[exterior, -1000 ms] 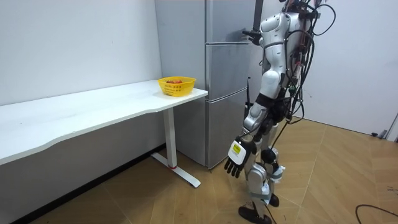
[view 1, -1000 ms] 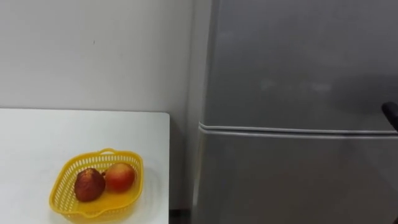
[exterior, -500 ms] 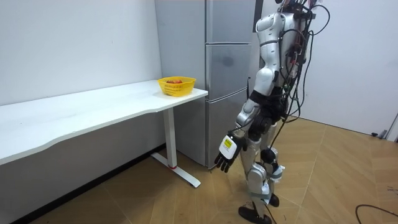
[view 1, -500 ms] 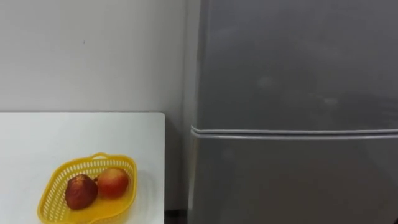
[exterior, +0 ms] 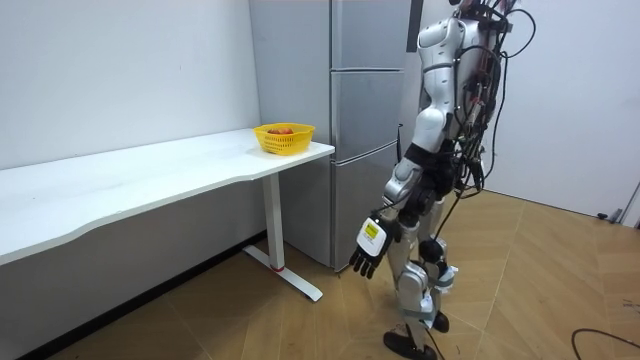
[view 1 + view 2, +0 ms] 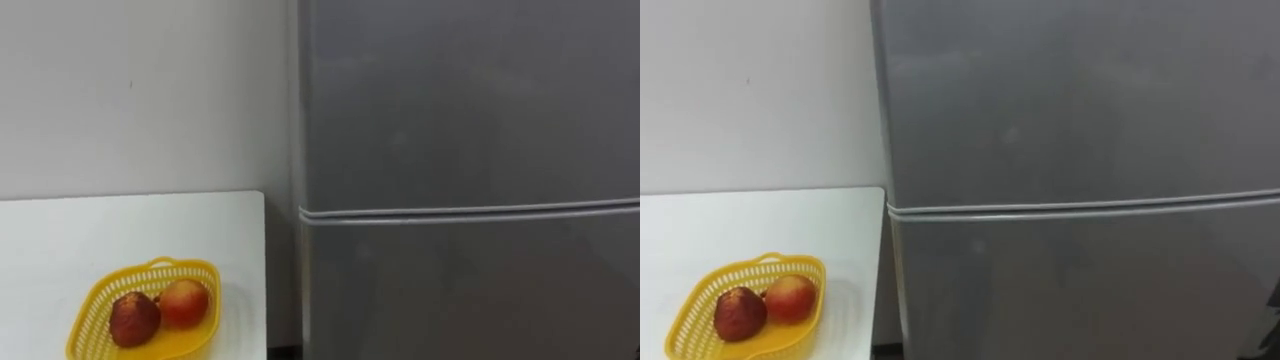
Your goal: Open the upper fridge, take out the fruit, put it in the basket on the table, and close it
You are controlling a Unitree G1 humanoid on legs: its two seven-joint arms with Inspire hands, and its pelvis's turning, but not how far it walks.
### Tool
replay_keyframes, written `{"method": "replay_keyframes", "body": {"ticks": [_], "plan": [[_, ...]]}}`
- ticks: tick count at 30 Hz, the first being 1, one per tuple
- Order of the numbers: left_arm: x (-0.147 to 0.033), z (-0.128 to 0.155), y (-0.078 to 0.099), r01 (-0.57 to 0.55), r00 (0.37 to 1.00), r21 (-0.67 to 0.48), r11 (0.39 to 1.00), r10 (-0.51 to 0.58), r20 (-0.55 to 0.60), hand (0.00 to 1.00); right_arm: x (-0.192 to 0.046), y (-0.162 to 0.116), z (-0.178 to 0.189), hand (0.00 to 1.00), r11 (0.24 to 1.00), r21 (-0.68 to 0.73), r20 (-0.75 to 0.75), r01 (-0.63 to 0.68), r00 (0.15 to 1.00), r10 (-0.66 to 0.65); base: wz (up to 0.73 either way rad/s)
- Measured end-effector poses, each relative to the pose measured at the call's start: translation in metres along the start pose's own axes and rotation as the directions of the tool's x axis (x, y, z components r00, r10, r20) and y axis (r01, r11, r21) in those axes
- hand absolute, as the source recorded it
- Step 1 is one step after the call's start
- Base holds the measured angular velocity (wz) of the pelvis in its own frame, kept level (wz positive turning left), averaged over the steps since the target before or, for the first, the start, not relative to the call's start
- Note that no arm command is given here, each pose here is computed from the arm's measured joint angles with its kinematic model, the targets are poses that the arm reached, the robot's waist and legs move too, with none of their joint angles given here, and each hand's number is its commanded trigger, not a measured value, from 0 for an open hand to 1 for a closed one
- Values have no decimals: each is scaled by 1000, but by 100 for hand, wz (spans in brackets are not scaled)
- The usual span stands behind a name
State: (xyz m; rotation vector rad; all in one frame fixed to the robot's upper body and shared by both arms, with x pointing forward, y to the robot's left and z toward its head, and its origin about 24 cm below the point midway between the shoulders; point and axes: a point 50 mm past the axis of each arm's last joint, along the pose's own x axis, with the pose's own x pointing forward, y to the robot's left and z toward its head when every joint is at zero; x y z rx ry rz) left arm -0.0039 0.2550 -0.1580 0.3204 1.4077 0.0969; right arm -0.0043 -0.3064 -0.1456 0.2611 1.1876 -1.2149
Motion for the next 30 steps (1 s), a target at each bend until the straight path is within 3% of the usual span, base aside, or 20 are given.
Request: {"method": "replay_keyframes", "body": {"ticks": [6, 8, 11, 22, 30], "plan": [[-1, -14, -4, 27, 998, -5, 1000, -27, -65, 0, -2, -1, -29, 0, 930, -350, -74, -110, 993, 90, 4], [-1, -14, -6, 40, 996, 13, 999, -39, -79, 0, -3, 4, -33, 0, 817, -556, -77, -154, 988, 134, 6], [1, -6, -11, 61, 996, 51, 997, -57, -73, 0, -5, 9, -36, 0, 671, -721, -80, -172, 983, 166, 2], [1, -5, -21, 104, 990, 64, 993, -98, -98, 0, -11, 14, -56, 0, 413, -879, -176, -240, 966, 187, 3], [1, -1, -29, 146, 985, 94, 985, -136, -103, 0, -14, 17, -63, 0, 352, -892, -223, -283, 954, 201, 0]]}}
